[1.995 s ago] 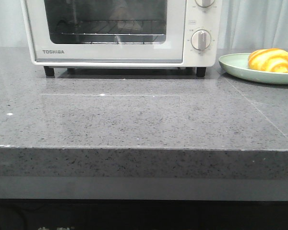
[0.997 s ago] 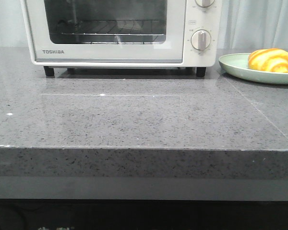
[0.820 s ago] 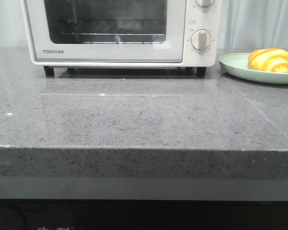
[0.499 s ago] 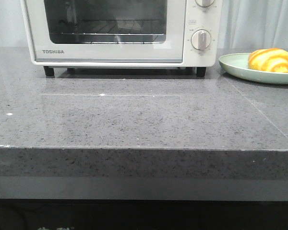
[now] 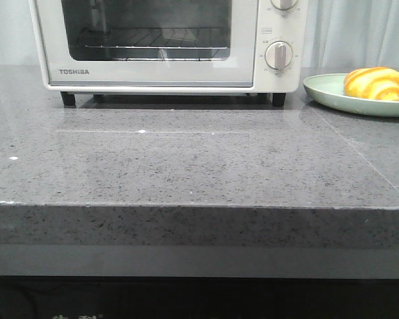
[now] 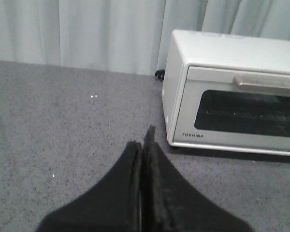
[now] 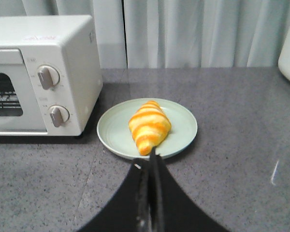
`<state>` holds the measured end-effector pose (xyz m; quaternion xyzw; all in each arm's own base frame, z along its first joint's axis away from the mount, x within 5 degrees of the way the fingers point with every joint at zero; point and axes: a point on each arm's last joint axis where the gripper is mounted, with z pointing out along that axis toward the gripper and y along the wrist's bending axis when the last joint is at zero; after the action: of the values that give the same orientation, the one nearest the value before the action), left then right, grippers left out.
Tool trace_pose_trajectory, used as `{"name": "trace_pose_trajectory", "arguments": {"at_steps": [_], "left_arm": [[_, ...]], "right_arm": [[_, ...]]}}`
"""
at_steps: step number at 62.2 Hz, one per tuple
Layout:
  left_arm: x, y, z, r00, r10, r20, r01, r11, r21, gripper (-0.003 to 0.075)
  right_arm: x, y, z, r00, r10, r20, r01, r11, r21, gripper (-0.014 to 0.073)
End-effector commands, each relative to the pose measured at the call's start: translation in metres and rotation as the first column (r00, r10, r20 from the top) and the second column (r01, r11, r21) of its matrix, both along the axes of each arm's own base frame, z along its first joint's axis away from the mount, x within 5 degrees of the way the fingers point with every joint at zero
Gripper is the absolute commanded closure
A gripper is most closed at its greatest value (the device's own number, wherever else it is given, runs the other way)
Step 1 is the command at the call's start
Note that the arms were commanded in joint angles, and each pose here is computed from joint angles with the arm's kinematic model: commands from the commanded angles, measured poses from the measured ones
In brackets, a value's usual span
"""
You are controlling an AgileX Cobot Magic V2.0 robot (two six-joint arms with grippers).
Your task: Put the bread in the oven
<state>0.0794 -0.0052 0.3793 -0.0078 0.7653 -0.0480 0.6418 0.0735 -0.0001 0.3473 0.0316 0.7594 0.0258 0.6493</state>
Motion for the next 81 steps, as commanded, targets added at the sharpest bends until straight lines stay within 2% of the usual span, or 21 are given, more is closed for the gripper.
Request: {"name": "trace_pose_trajectory", "arguments": {"at_steps": [1, 16, 29, 32, 37, 43, 49, 63, 75, 81], "left_arm": [[0.012, 0.000, 0.012, 0.999, 0.002, 0.039, -0.002, 1.000, -0.001, 0.0738], [0.037, -0.002, -0.001, 0.997, -0.002, -0.072, 0.001, 1.000, -0.006, 0.0738], [0.040, -0.002, -0.003, 0.995, -0.002, -0.096, 0.001, 1.000, -0.005, 0.0738], [0.040, -0.002, -0.003, 0.995, -0.002, -0.096, 0.001, 1.000, -0.005, 0.0738], [0.040, -0.003, -0.003, 0.995, -0.003, -0.096, 0.002, 1.000, -0.007, 0.0738], [0.040, -0.004, -0.003, 0.996, -0.013, -0.094, 0.010, 0.999, -0.031, 0.0738], [0.040, -0.009, -0.002, 0.995, -0.058, -0.082, 0.056, 0.998, -0.030, 0.0738], [0.045, -0.033, 0.011, 0.971, -0.230, 0.067, 0.233, 0.972, -0.032, 0.0738], [0.064, -0.063, 0.018, 0.911, -0.358, 0.203, 0.374, 0.927, -0.042, 0.0738], [0.077, -0.080, 0.021, 0.887, -0.402, 0.228, 0.422, 0.906, -0.044, 0.0738]], "right_arm": [[0.011, 0.000, 0.012, 0.999, -0.002, 0.033, 0.003, 1.000, -0.008, 0.0713], [0.024, 0.000, 0.004, 0.999, -0.002, -0.045, 0.002, 1.000, -0.007, 0.0713], [0.023, -0.001, 0.001, 0.997, -0.005, -0.076, 0.004, 1.000, -0.019, 0.0691], [0.023, -0.001, 0.000, 0.997, -0.008, -0.081, 0.006, 1.000, -0.029, 0.0622], [0.023, -0.002, 0.000, 0.997, -0.010, -0.081, 0.007, 0.999, -0.035, 0.0449], [0.023, -0.002, 0.000, 0.997, -0.010, -0.081, 0.007, 0.999, -0.036, 0.0155], [0.023, -0.002, 0.000, 0.996, -0.010, -0.084, 0.007, 0.999, -0.036, 0.0013], [0.023, -0.002, 0.000, 0.996, -0.010, -0.084, 0.007, 0.999, -0.034, 0.0001], [0.023, -0.001, -0.001, 0.995, -0.007, -0.095, 0.005, 1.000, -0.025, 0.0001], [0.023, -0.001, -0.001, 0.995, -0.007, -0.095, 0.005, 1.000, -0.025, 0.0001]]}}
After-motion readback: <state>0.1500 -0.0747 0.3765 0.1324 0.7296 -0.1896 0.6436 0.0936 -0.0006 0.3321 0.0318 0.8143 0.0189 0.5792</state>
